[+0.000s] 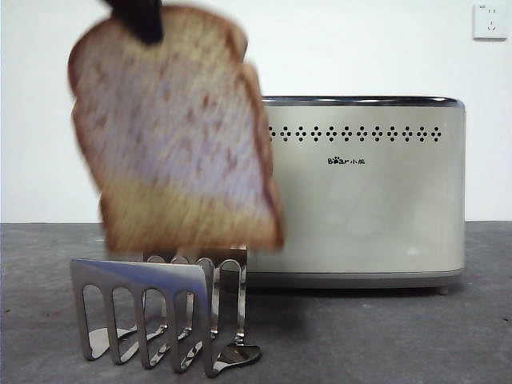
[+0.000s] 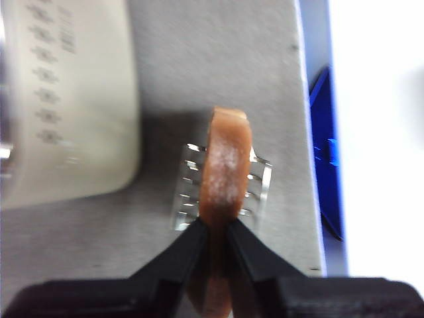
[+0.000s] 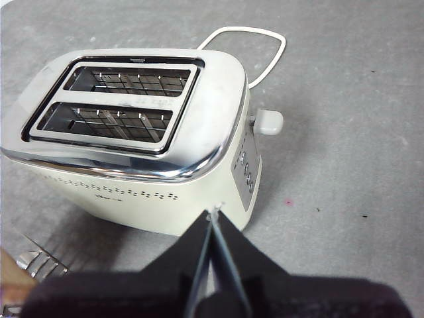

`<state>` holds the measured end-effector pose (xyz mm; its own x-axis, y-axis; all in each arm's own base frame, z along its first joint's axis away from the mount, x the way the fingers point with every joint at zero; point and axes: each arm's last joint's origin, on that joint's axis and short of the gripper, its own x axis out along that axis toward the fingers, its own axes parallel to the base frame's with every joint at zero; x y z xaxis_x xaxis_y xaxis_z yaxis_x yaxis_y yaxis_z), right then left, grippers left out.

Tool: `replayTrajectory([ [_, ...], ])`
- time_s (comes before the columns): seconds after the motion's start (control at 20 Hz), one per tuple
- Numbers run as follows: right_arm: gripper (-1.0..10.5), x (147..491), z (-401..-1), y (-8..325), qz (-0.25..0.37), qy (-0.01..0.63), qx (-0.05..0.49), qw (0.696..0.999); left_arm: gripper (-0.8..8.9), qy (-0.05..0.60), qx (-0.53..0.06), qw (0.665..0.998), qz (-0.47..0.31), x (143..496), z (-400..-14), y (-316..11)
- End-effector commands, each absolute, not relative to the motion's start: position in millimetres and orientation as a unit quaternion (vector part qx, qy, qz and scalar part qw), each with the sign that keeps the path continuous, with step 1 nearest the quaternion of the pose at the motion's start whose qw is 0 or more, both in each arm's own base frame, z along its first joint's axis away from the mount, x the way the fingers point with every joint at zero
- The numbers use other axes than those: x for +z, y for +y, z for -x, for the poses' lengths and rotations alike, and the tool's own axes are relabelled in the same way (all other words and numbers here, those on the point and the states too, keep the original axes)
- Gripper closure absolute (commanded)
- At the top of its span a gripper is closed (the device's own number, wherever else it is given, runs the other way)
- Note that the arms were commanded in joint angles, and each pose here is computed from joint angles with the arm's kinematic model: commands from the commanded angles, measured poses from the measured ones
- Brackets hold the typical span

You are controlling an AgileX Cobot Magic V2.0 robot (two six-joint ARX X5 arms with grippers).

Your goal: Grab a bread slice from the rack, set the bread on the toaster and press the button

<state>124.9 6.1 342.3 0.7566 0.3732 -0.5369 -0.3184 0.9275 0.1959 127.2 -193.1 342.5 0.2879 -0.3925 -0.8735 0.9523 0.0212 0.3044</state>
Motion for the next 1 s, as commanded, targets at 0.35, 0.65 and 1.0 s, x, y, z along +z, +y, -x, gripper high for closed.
replayTrajectory([
  [0.35, 9.5, 343, -125, 6, -0.040, 0.291, 0.189, 0.937, 8.23, 0.212, -0.491, 0.743, -0.403, 443, -127, -192],
  [0.65, 9.5, 343, -125, 6, -0.041, 0.293, 0.189, 0.936, 8.22, 0.207, -0.476, 0.769, -0.374, 486, -152, -217],
  [1.0, 9.5, 341, -123, 7, -0.048, 0.303, 0.200, 0.931, 8.23, 0.217, -0.464, 0.772, -0.377, 479, -189, -247],
])
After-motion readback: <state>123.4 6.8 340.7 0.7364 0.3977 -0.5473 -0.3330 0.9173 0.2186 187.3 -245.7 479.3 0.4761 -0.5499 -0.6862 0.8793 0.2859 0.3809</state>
